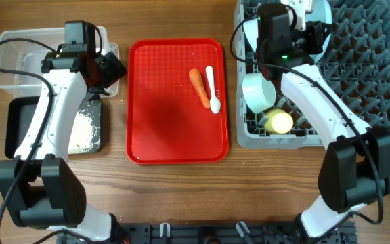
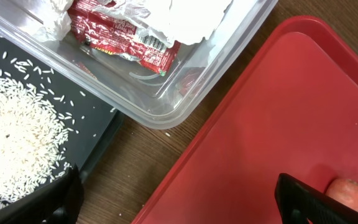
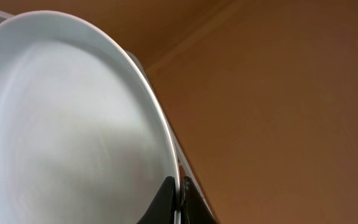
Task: Sort waste into correct bins and load items into the dishwasher rack
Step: 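Stand the white plate upright in the rack and release, then grasp the carrot on the red tray with the left gripper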
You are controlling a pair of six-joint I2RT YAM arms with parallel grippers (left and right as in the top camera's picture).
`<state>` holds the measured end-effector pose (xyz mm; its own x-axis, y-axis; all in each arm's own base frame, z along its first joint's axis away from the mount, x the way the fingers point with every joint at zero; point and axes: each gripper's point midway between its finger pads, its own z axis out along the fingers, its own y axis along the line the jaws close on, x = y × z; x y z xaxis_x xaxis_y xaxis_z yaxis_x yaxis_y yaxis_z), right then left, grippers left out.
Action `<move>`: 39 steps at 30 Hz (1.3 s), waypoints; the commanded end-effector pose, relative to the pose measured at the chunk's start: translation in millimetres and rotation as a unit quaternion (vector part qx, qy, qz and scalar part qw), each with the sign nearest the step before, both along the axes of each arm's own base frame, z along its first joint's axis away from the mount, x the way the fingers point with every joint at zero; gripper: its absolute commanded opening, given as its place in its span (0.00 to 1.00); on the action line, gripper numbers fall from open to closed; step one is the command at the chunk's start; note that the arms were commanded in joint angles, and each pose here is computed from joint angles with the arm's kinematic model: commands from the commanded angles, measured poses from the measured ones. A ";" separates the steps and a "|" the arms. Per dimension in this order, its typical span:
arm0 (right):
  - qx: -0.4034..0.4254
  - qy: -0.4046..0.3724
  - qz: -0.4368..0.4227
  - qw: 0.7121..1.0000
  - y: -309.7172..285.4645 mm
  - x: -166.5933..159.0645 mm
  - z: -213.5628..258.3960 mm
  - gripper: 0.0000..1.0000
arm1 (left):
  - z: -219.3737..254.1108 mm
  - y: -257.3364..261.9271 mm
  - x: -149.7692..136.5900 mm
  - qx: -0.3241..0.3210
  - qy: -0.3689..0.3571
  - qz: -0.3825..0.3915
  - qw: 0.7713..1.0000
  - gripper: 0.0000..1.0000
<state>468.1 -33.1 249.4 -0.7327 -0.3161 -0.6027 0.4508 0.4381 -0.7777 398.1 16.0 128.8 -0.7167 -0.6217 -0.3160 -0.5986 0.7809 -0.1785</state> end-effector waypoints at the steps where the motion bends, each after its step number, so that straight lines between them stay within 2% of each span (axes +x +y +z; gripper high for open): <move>1: 0.019 0.017 0.041 0.999 11.9 12.6 -11.7 0.04 | -1.1 5.3 -1.1 0.006 0.002 0.007 1.000 1.00; 3: 0.034 0.027 0.066 0.997 18.3 17.9 -18.2 0.04 | -1.2 5.3 -1.1 0.006 0.002 0.007 1.000 1.00; 4: 0.042 0.033 0.079 0.995 21.7 20.3 -22.2 0.09 | -1.1 5.3 -1.1 0.006 0.002 0.007 1.000 1.00; 5: 0.057 0.043 0.103 0.992 28.3 24.6 -28.7 0.34 | -1.1 5.3 -1.1 0.006 0.002 0.007 1.000 1.00; 6: 0.067 0.051 0.118 0.989 32.9 26.9 -33.5 0.71 | -1.1 5.3 -1.1 0.006 0.002 0.007 1.000 1.00; 7: 0.076 0.059 0.131 0.987 36.7 28.4 -37.9 0.88 | -1.1 5.3 -1.1 0.006 0.002 0.007 1.000 1.00; 8: 0.077 0.059 0.132 0.987 37.1 28.6 -38.0 1.00 | -1.1 5.3 -1.1 0.006 0.002 0.007 1.000 1.00; 12: 0.081 0.047 0.133 0.987 37.8 26.0 -28.3 1.00 | -1.1 5.3 -1.1 0.006 0.002 0.007 1.000 1.00; 15: 0.133 -0.040 0.125 0.982 37.1 11.2 12.7 1.00 | -0.3 2.7 1.6 -0.001 -0.004 0.005 1.000 1.00; 17: 0.204 -0.074 0.179 0.960 51.1 -4.0 44.8 1.00 | 0.2 -9.7 3.8 -0.035 -0.008 -0.008 0.999 1.00; 20: 0.308 -0.081 0.308 0.896 89.7 -41.4 89.2 1.00 | -0.6 -31.4 -2.3 -0.091 0.004 -0.031 0.995 1.00; 22: 0.336 -0.082 0.358 0.867 100.9 -72.1 113.7 1.00 | 5.5 -63.5 2.6 -0.125 -0.014 -0.104 0.987 0.94; 25: 0.350 -0.084 0.386 0.850 98.8 -116.6 136.1 1.00 | 6.2 -116.8 2.2 -0.095 -0.026 -0.189 0.977 0.91; 26: 0.353 -0.082 0.388 0.847 96.3 -129.3 139.3 1.00 | 2.6 -143.9 -0.1 -0.067 -0.029 -0.220 0.973 0.92; 29: 0.376 -0.077 0.370 0.846 89.9 -149.6 134.8 1.00 | -11.7 -192.1 -4.7 -0.027 -0.035 -0.225 0.973 0.94; 33: 0.395 -0.022 0.352 0.849 89.8 -163.2 108.5 1.00 | -32.4 -228.0 -2.8 -0.043 -0.041 -0.181 0.982 0.91; 36: 0.419 0.016 0.368 0.830 103.2 -169.1 94.5 1.00 | -60.2 -234.1 4.6 -0.055 -0.029 -0.137 0.989 0.83; 39: 0.433 0.027 0.384 0.815 113.4 -169.3 92.1 0.98 | -80.0 -245.0 18.3 -0.061 -0.041 -0.141 0.987 0.84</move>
<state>299.3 64.2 345.6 -0.5407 -0.1836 -0.8209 -0.1791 0.9786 -0.1009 408.2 -228.2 73.9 -0.8641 -0.3873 -0.3213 -0.2813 0.9012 -0.3298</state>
